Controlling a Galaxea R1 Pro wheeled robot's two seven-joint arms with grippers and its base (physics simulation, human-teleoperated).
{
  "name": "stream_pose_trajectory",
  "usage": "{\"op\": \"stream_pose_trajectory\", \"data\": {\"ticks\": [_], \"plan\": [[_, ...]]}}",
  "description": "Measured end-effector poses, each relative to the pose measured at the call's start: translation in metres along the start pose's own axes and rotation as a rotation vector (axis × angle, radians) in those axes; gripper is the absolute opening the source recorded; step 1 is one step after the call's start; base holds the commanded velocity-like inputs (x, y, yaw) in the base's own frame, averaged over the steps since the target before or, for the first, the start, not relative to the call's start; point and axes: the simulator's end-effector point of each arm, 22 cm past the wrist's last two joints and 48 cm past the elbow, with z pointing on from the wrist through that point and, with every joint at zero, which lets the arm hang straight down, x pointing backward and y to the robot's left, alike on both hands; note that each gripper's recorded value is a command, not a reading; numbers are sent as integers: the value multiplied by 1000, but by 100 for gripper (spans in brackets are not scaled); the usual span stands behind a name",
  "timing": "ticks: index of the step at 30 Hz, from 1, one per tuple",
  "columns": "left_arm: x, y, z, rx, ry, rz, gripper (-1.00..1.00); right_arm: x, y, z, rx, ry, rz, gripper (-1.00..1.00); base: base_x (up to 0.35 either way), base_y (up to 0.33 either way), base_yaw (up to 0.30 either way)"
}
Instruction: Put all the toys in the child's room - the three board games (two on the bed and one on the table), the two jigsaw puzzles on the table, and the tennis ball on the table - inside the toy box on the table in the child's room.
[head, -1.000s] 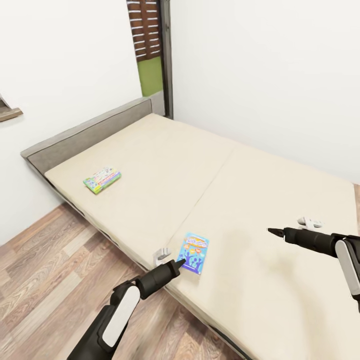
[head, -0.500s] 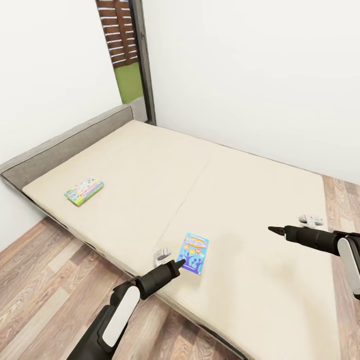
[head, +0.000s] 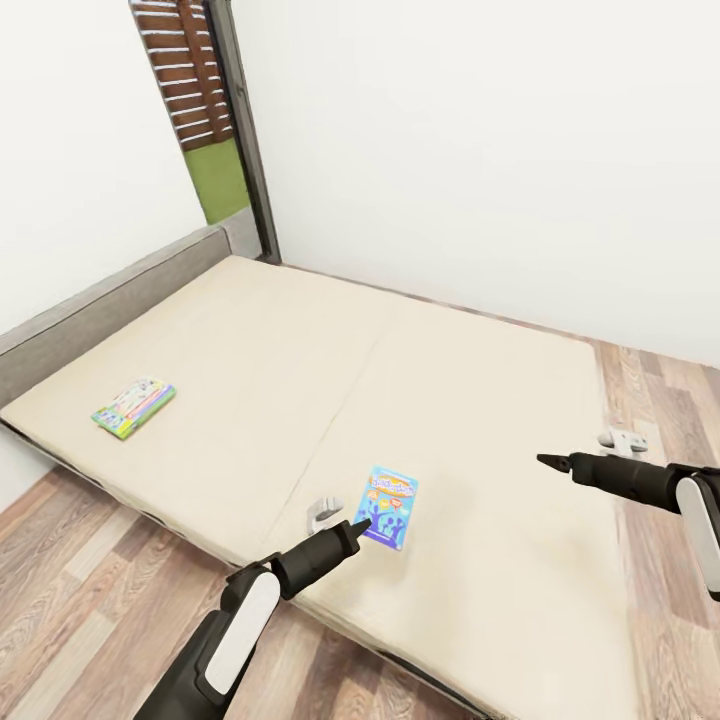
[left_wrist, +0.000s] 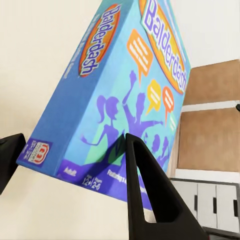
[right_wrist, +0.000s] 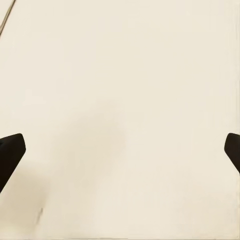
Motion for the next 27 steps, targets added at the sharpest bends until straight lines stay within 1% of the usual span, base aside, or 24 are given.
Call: {"op": "stream_pose_trajectory", "data": {"ticks": [13,27], "plan": [[-9,-23,-11,3,-6,8,-100,-13,14,-29,-2,-22,-26,100,0,0,-192],[-19,-49,-23,11,-15,23,-100,-29,25,-54,-4,-38,-34,100,0,0,-183]]}}
